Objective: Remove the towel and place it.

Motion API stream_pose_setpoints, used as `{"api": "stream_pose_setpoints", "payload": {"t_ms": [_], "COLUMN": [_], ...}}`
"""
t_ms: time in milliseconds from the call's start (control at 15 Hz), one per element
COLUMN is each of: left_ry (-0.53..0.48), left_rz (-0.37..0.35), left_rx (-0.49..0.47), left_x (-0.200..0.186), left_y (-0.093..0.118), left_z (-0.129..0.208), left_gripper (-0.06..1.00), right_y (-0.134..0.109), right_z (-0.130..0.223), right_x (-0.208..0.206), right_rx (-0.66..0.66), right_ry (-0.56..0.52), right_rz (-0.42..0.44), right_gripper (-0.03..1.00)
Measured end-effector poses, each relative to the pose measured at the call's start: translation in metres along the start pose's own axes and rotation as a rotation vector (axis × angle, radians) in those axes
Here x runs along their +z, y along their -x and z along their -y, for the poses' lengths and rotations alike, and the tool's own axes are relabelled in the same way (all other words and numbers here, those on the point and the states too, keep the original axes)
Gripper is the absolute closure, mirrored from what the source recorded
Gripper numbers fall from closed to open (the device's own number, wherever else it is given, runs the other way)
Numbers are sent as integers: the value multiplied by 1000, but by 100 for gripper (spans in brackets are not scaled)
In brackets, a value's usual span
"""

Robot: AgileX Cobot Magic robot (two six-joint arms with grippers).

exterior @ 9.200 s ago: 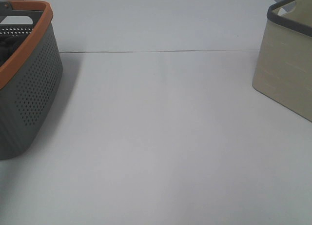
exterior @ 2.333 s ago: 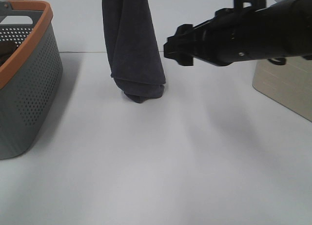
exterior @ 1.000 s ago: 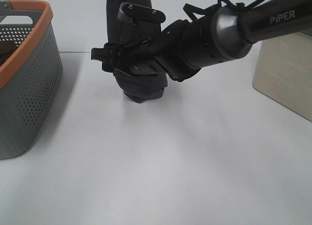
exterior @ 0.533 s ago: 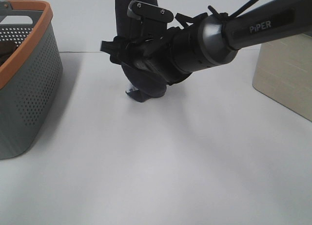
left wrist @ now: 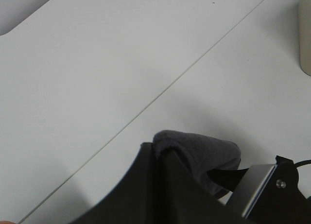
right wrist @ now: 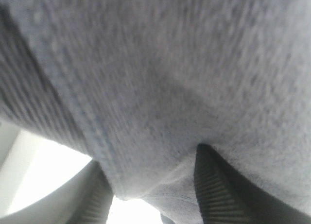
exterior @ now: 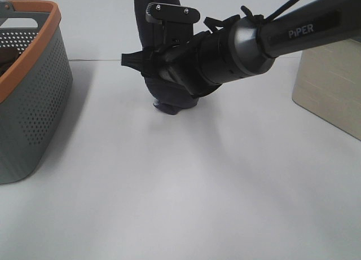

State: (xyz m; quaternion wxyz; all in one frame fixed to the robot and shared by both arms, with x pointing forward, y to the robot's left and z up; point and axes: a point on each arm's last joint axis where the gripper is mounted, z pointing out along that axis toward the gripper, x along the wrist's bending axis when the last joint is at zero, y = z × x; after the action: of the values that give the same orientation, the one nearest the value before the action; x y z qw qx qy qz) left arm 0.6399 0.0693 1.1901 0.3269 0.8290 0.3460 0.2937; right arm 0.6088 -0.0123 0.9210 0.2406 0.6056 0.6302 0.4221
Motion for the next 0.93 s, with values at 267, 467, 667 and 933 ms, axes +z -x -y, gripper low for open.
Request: {"api": "stream_pose_setpoints", "payload": {"t_ms": [267,467,667,933], "left_ry": [-17,-17,-18,-18], "left_rz": [-6,-6,-6,-6], "left_rx": [-6,-6,-6,-6], "left_x": [0,0,0,0], "left_y": [-5,-5,-5,-5], "left_z": [3,3,3,3], "left_gripper": [94,94,94,94], "right_y": [4,6,0,-1], "right_z": [4,7,11,12], "right_x": [0,0,-1,-1], "right_rx": [-8,-19,-53,-169], "right_ry": [-45,-81,-122,-130], "right_rz": [47,64,-5,-22], "right_gripper": [54,54,54,54]}}
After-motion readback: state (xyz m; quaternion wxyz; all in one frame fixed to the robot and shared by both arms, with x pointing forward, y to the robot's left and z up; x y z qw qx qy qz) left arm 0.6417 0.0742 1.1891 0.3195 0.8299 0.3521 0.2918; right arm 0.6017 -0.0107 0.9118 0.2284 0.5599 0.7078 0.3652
